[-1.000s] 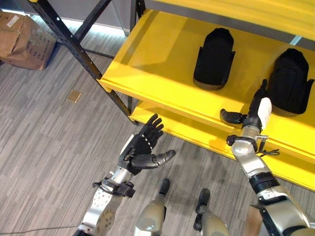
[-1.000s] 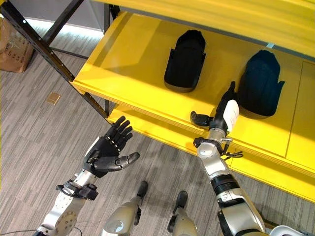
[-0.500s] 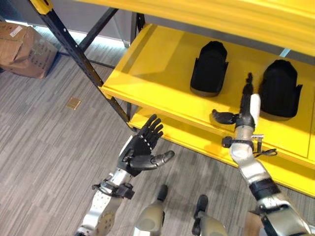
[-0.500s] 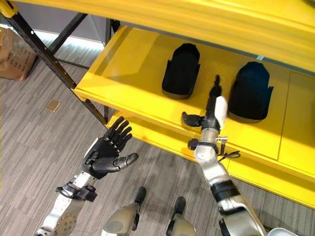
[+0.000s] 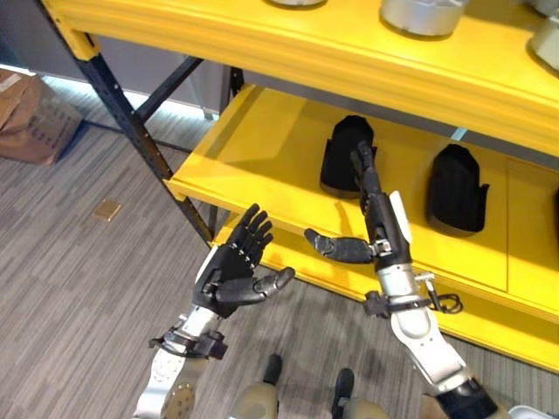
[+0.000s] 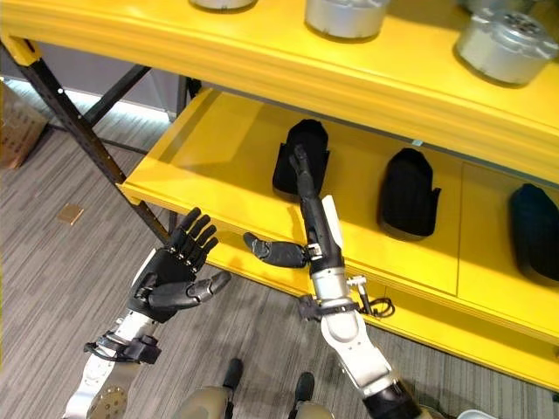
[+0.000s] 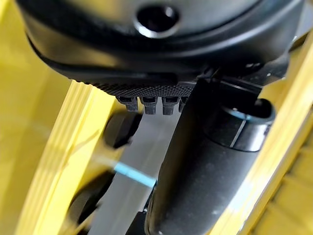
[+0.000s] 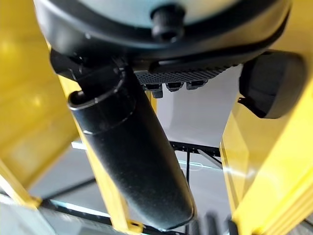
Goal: Move parts from the plastic box to the shelf.
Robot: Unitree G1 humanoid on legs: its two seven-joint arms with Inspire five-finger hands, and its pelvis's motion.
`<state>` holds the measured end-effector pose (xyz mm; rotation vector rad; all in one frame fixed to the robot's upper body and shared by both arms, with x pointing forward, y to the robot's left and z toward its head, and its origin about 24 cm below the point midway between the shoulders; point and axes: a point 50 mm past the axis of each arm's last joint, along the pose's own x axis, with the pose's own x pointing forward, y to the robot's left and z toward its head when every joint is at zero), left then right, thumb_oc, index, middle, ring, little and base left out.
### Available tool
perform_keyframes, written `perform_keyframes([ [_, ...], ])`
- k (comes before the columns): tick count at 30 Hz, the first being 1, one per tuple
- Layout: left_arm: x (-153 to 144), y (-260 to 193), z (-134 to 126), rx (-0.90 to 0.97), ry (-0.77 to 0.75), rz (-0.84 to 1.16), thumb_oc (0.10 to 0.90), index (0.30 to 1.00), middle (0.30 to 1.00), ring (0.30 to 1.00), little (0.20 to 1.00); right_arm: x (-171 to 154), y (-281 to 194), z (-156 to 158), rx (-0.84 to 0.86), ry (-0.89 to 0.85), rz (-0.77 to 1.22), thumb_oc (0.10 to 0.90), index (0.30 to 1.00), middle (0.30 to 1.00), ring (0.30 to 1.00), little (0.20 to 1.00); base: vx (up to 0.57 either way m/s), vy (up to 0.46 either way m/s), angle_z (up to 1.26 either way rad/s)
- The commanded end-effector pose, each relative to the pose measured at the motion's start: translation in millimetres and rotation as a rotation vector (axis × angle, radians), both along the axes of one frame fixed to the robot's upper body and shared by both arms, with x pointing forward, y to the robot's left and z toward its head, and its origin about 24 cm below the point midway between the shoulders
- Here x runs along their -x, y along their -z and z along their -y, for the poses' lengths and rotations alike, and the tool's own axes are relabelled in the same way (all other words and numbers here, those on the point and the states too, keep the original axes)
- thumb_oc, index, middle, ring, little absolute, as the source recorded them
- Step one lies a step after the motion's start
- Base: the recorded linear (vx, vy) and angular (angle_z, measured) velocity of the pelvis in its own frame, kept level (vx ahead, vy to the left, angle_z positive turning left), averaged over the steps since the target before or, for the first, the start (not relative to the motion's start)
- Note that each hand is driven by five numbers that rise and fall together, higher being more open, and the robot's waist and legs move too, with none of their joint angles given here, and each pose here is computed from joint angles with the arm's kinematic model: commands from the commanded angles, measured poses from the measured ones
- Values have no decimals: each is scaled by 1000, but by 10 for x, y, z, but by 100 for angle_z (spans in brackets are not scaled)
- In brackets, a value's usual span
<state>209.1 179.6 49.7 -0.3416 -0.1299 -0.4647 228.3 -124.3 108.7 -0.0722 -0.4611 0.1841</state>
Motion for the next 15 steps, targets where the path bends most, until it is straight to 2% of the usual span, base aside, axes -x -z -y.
perform_keyframes([
  [1,102,-316,212,11,174,203,900,1000,1000,1000,1000,9,-317,81,-20,-37,170,900,1000,1000,1000,1000,15,205,-48],
  [3,136,-283,208,26,176,175,900,1000,1000,1000,1000,109,-218,251,-13,2,92,900,1000,1000,1000,1000,-68,204,-56],
  [5,117,-300,211,19,167,211,900,1000,1000,1000,1000,182,-168,359,-14,10,94,900,1000,1000,1000,1000,-163,122,-96],
  [8,104,-349,194,5,122,248,900,1000,1000,1000,1000,188,-227,344,-28,-38,135,900,1000,1000,1000,1000,-160,74,-83],
  [10,82,-398,225,-3,130,275,900,1000,1000,1000,1000,198,-296,315,-29,-45,189,900,1000,1000,1000,1000,-117,39,-162],
  [15,58,-410,346,14,210,285,900,1000,1000,1000,1000,202,-395,315,-50,-35,255,900,1000,1000,1000,1000,-20,40,-77],
])
